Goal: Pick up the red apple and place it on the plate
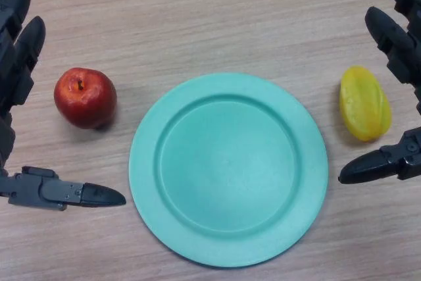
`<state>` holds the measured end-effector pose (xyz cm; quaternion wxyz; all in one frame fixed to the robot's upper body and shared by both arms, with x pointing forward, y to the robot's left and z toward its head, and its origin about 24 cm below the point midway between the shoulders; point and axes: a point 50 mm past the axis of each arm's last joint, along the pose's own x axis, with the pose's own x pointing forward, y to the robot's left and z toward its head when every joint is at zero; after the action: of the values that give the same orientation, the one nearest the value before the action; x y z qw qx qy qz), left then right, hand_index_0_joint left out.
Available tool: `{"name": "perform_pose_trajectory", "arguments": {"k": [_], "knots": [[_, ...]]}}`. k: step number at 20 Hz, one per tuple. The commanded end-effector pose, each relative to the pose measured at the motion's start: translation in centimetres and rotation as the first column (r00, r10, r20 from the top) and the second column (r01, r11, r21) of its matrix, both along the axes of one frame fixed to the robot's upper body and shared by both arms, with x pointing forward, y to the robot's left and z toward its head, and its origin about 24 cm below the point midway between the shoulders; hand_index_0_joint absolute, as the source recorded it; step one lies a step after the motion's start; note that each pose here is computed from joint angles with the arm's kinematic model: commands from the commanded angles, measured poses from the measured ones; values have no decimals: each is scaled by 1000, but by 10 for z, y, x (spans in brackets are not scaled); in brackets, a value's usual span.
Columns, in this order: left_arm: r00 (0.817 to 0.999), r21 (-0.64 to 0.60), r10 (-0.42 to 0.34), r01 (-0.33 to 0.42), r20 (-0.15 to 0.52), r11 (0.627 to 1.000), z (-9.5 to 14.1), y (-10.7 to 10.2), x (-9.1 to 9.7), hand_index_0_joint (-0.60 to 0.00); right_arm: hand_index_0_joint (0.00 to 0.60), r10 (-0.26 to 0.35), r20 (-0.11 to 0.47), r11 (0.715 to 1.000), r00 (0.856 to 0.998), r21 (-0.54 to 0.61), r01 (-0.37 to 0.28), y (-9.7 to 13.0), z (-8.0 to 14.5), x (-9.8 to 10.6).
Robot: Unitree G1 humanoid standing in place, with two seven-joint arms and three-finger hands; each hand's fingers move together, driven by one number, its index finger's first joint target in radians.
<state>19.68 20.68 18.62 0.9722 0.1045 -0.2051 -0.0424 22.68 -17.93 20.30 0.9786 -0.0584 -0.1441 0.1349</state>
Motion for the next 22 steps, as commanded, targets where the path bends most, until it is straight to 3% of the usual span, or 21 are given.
{"name": "perform_pose_trajectory", "arguments": {"k": [1,8,13,15,22], "knots": [[982,28,45,-51,186,998,25,4,-15,0,0,19,247,1000,969,-5,-19,-2,32,-18],[969,59,117,-133,217,989,30,20,-4,0,0,10,256,1000,967,9,-13,-9,36,-20],[937,138,262,-298,232,945,22,45,41,0,0,-7,260,1000,966,13,4,-11,33,-26],[932,153,305,-336,195,929,12,53,60,0,0,-9,252,1000,968,12,6,-12,32,-27],[939,225,330,-344,97,912,-26,46,103,0,0,-16,243,1000,970,25,10,-11,33,-33]]}}
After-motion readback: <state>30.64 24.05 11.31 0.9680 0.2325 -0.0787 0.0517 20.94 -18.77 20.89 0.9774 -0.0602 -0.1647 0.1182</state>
